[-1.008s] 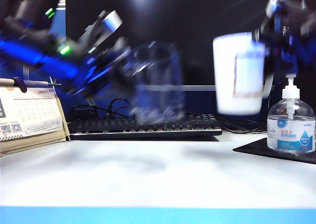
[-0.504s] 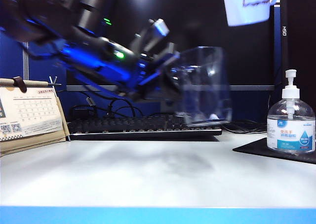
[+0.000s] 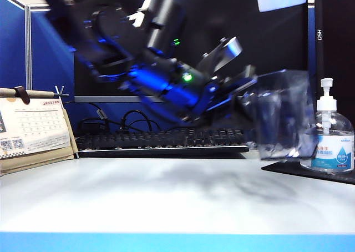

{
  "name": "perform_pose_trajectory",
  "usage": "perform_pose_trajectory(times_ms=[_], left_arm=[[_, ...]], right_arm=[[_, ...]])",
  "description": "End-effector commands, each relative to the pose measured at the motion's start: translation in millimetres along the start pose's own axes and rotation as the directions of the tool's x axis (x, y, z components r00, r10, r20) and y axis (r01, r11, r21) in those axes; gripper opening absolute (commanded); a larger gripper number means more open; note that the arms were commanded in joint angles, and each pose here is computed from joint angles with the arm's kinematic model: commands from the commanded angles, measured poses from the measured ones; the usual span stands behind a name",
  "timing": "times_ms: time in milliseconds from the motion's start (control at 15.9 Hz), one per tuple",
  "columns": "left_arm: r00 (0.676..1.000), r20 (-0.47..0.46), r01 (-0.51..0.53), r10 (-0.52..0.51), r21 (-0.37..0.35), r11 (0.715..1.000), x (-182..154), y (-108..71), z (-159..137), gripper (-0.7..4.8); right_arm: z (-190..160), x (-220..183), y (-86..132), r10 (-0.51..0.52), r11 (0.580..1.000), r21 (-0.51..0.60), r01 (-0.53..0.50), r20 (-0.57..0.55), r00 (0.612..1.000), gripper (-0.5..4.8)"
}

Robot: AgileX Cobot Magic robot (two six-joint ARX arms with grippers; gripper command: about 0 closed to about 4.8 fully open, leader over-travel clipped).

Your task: Swap the positions of the transparent plastic cup and the white ceramic cup.

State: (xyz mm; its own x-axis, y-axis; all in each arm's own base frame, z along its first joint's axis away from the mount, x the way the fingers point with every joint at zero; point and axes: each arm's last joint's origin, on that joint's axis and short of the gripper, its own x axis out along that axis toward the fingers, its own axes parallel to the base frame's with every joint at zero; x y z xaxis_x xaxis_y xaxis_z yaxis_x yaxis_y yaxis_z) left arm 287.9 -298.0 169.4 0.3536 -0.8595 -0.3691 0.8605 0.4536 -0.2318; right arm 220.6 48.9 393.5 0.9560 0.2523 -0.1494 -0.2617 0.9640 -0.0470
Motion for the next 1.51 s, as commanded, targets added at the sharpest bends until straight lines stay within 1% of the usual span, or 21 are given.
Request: perform_pose_trajectory(times_ms=[63,189,315,504,882,1260,1323,1386,1449,1512], left_arm=[[1.000,0.012,0.004,-0.005,0.044,0.999,7.3,-0.1,6.0,-0.06],[1.000,0.011,-0.002,0.001,0.057,0.998,19.2,1.8,5.0,-0.06],[1.000,-0.001,0.003,-0.003,0.041,0.999,29.0,4.7,2.6,-0.06],[1.000,-0.013,0.010,-0.010,0.038,0.999,33.8,2.3,-0.1,-0.06],[0.997,-0.078,0.025,-0.023,0.021,0.999,47.7,0.1,-22.1,-0.06],[0.998,-0.054,0.031,-0.030,0.029,0.999,48.8,-2.5,-19.9,-0.06],[0.998,-0.050,0.030,-0.030,0.014,0.999,49.3,-2.5,-17.4,-0.05],[0.998,-0.047,0.031,-0.031,0.014,0.999,49.6,-2.7,-15.9,-0.01],[0.999,-0.040,0.031,-0.031,0.008,0.999,50.0,-2.7,-13.2,0.28],[0.999,-0.038,0.031,-0.031,-0.005,1.000,50.2,-2.7,-12.5,0.32]], right_arm=[[9.5,-4.4,0.1,0.000,1.000,0.005,0.000,0.067,0.998,-0.04],[9.5,-4.4,0.1,0.000,1.000,0.000,0.000,0.067,0.998,-0.04],[9.3,-4.4,0.1,0.001,1.000,-0.002,-0.001,0.066,0.998,-0.04],[7.5,-4.3,0.2,0.002,1.000,-0.013,-0.001,0.048,0.999,-0.04],[7.8,-4.1,0.6,0.017,1.000,-0.013,-0.016,0.052,0.999,-0.04],[7.8,-4.2,0.9,0.027,1.000,-0.014,-0.026,0.052,0.998,-0.04],[7.8,-4.2,0.9,0.027,1.000,-0.013,-0.026,0.052,0.998,-0.04],[7.8,-4.2,0.9,0.027,1.000,-0.013,-0.026,0.052,0.998,-0.04],[7.8,-4.3,0.9,0.027,1.000,-0.013,-0.026,0.052,0.998,-0.04],[7.8,-4.3,0.9,0.027,1.000,-0.013,-0.026,0.051,0.998,-0.04]])
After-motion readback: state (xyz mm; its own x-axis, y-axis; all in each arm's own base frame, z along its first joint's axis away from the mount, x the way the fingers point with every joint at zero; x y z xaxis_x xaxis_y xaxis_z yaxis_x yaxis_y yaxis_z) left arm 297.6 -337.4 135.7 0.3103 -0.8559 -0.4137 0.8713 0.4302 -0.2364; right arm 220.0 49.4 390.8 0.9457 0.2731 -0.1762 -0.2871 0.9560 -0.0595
